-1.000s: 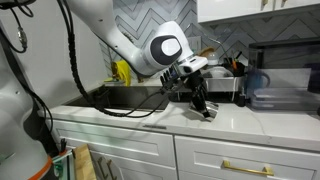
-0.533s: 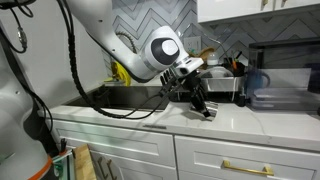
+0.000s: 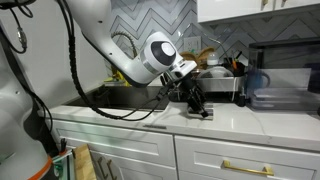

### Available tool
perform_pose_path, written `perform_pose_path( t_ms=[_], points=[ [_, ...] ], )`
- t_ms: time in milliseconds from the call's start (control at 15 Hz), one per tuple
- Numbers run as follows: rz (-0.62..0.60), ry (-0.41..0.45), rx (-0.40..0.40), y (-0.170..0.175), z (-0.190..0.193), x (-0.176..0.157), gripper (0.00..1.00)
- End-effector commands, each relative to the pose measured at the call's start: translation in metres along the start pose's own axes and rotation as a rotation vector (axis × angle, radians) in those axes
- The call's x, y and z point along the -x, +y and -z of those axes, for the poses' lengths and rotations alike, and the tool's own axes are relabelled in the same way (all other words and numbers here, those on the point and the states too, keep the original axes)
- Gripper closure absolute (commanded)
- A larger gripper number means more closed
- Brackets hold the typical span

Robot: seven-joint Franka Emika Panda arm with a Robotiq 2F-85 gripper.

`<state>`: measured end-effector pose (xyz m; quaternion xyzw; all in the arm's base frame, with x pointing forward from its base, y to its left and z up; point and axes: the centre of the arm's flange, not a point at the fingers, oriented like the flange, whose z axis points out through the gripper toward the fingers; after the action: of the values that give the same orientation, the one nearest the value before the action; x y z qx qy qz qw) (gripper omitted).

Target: Place the silver cup right side up on the countertop

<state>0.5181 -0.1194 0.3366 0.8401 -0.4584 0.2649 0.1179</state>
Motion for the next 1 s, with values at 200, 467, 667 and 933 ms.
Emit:
perform_pose_path(
  t_ms=[200,467,667,933],
  points=[
    [-0.030,0.001,-0.011,0.0033,-0.0059,0.0171,0.44],
    [-0.042,-0.005,-0.009,0.0032,-0.0069,0.0172,0.00],
    [-0.047,-0.006,-0.010,0.0017,-0.0077,0.0164,0.00],
    [-0.056,-0.004,-0.016,0.0004,-0.0066,0.0143,0.00]
  ],
)
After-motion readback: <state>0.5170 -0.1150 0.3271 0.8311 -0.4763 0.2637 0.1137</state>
